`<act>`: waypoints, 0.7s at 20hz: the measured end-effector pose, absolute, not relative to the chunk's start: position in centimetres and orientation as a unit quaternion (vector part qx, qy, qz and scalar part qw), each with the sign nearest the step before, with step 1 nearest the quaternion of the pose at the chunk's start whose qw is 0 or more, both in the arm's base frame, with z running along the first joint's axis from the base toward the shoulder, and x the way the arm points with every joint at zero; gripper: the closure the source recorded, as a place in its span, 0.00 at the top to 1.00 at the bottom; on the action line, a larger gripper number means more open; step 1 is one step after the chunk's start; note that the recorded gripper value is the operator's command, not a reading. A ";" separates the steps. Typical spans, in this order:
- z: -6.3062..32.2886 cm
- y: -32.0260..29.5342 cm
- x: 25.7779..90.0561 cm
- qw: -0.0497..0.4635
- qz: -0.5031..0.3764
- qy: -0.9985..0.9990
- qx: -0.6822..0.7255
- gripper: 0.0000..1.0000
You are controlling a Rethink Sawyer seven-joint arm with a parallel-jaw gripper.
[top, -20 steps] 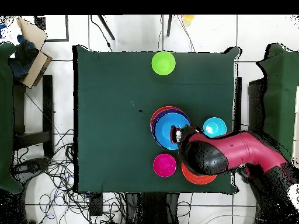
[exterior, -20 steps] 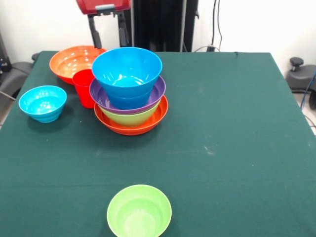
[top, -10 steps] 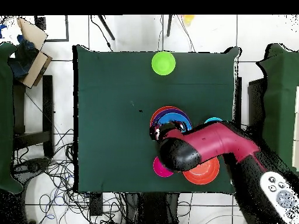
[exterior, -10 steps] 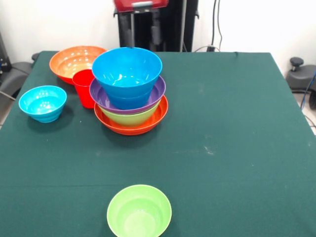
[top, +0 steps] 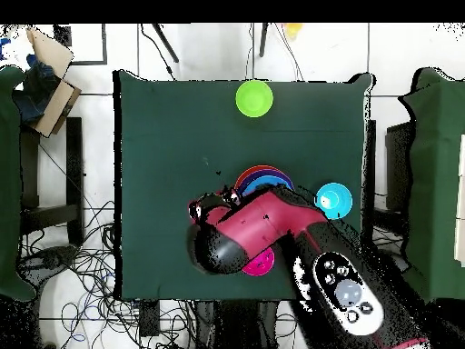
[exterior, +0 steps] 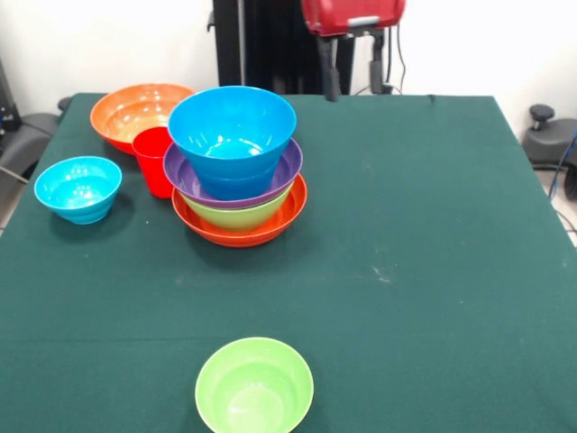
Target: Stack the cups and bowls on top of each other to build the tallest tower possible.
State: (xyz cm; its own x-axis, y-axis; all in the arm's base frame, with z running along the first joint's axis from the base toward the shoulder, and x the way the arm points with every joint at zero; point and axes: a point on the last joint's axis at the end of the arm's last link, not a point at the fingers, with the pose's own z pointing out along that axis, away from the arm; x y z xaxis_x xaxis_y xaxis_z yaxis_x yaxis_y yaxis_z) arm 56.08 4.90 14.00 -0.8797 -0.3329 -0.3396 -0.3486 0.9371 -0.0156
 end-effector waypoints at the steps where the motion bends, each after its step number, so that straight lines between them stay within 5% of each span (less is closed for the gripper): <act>1: 13.9 5.5 55.9 0.175 0.023 0.968 -0.177 1.00; 14: 12.7 6.0 53.4 0.201 0.009 0.969 -0.142 1.00</act>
State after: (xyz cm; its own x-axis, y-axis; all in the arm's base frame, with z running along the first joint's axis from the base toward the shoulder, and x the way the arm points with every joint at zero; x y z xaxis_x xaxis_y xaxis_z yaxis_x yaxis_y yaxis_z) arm 53.41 5.98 12.72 -0.8790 -0.2724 -0.3914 -0.2793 0.9594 -0.0405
